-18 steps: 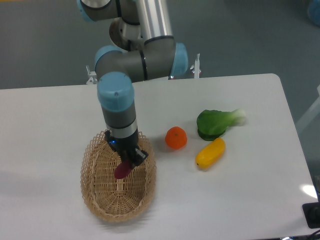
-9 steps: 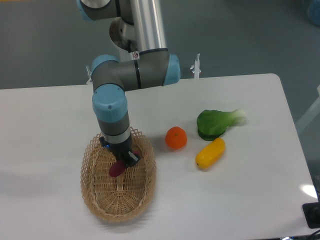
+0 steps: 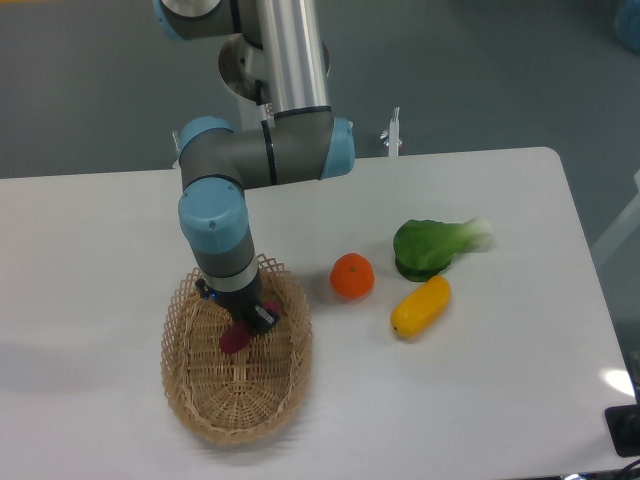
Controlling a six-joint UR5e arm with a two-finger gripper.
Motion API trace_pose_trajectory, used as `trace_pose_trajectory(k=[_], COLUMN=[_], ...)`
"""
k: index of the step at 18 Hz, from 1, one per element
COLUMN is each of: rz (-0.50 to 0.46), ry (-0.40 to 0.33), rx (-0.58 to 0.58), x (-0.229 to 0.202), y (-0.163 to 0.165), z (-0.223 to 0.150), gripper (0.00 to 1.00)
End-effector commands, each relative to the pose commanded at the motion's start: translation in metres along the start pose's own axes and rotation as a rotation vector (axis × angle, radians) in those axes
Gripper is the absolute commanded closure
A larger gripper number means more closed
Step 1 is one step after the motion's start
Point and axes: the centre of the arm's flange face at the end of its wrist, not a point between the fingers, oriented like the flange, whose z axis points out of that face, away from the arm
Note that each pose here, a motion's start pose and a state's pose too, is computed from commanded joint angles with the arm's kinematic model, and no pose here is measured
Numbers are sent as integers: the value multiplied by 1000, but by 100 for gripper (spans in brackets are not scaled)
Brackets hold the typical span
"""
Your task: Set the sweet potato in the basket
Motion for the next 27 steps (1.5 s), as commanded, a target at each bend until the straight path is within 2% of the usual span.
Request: trace_pose_trajectory(k=[6,10,17,19,21,23,26,27], rz=[-13,-49,-131,-136,-103,-28,16,67], ry=[-57,-116,-221,-233,-240,-215,-175,-153], rx=[46,86,128,113,91,49,5,-8], x=[-16,-41,-101,-123,-137,-152,-172,-176], y=[-8,0,52,77,103,127,170,182], z=[-24,-62,-125,-135,-151,-152,-169,-170], gripper=[0,0,0,0,0,0,0,0])
